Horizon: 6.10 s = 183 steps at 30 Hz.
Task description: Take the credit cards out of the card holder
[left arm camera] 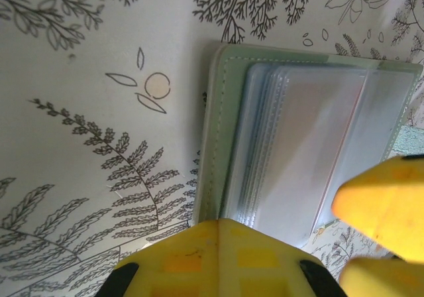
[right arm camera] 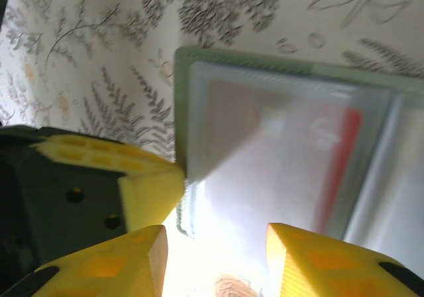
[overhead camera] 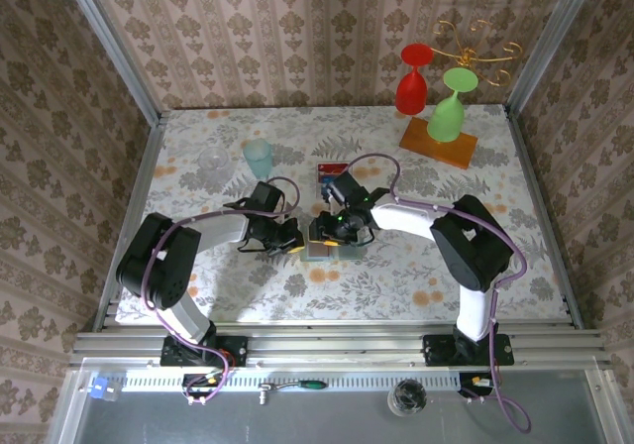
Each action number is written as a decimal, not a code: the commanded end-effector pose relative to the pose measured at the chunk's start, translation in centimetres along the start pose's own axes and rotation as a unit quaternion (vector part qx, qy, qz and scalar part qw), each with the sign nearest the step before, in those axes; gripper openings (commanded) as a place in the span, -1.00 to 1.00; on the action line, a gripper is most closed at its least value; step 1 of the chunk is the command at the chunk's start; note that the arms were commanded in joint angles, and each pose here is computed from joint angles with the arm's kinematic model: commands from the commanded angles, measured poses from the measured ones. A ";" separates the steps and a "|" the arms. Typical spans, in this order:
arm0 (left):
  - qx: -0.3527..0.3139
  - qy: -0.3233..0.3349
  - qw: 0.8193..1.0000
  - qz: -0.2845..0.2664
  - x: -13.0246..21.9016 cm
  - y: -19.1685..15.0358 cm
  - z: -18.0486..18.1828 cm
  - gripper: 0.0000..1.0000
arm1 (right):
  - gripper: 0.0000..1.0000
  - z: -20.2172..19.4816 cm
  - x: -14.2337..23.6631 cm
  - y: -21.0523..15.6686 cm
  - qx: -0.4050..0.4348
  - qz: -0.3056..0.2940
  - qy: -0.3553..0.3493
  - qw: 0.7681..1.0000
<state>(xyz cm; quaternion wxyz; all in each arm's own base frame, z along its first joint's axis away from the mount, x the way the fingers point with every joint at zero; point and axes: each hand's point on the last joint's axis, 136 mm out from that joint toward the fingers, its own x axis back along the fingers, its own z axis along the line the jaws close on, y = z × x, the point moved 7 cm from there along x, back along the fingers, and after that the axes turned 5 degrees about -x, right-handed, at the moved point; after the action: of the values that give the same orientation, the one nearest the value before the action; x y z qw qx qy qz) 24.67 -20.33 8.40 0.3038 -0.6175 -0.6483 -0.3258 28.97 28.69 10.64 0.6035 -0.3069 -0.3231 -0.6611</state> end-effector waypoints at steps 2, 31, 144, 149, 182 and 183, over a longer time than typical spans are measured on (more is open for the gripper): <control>0.006 0.019 1.000 0.021 -0.8 -0.9 1.2 -1.00 | -0.16 0.5 -0.5 -0.4 -0.010 0.013 0.016 1.000; 0.007 0.023 1.000 0.018 -0.5 -0.8 1.3 -1.00 | -0.19 -2.4 0.2 -0.4 -0.003 -0.005 -0.074 0.997; -0.035 -0.113 0.993 0.003 -1.1 3.8 -8.3 -0.27 | -0.87 -9.7 7.8 1.1 -0.013 -0.062 -0.181 0.982; -0.031 -0.110 0.993 -0.002 -0.4 3.9 -7.4 -0.27 | -0.86 -10.0 7.9 0.7 -0.019 -0.061 -0.186 0.980; -0.021 -0.020 1.000 0.001 -0.2 1.5 -1.1 -0.88 | -0.42 -1.2 3.9 1.0 -0.036 -0.044 0.002 0.998; -0.018 -0.015 1.000 0.003 -0.3 1.4 -0.8 -0.90 | -0.42 -1.1 3.6 1.0 -0.039 -0.040 0.007 0.998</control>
<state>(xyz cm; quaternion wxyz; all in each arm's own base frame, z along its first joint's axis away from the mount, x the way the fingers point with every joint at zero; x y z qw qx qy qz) 26.29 -21.66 9.50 0.2770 -0.6323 -0.6491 -0.3196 29.58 24.12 13.29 0.5474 -0.3222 -0.3466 -0.6902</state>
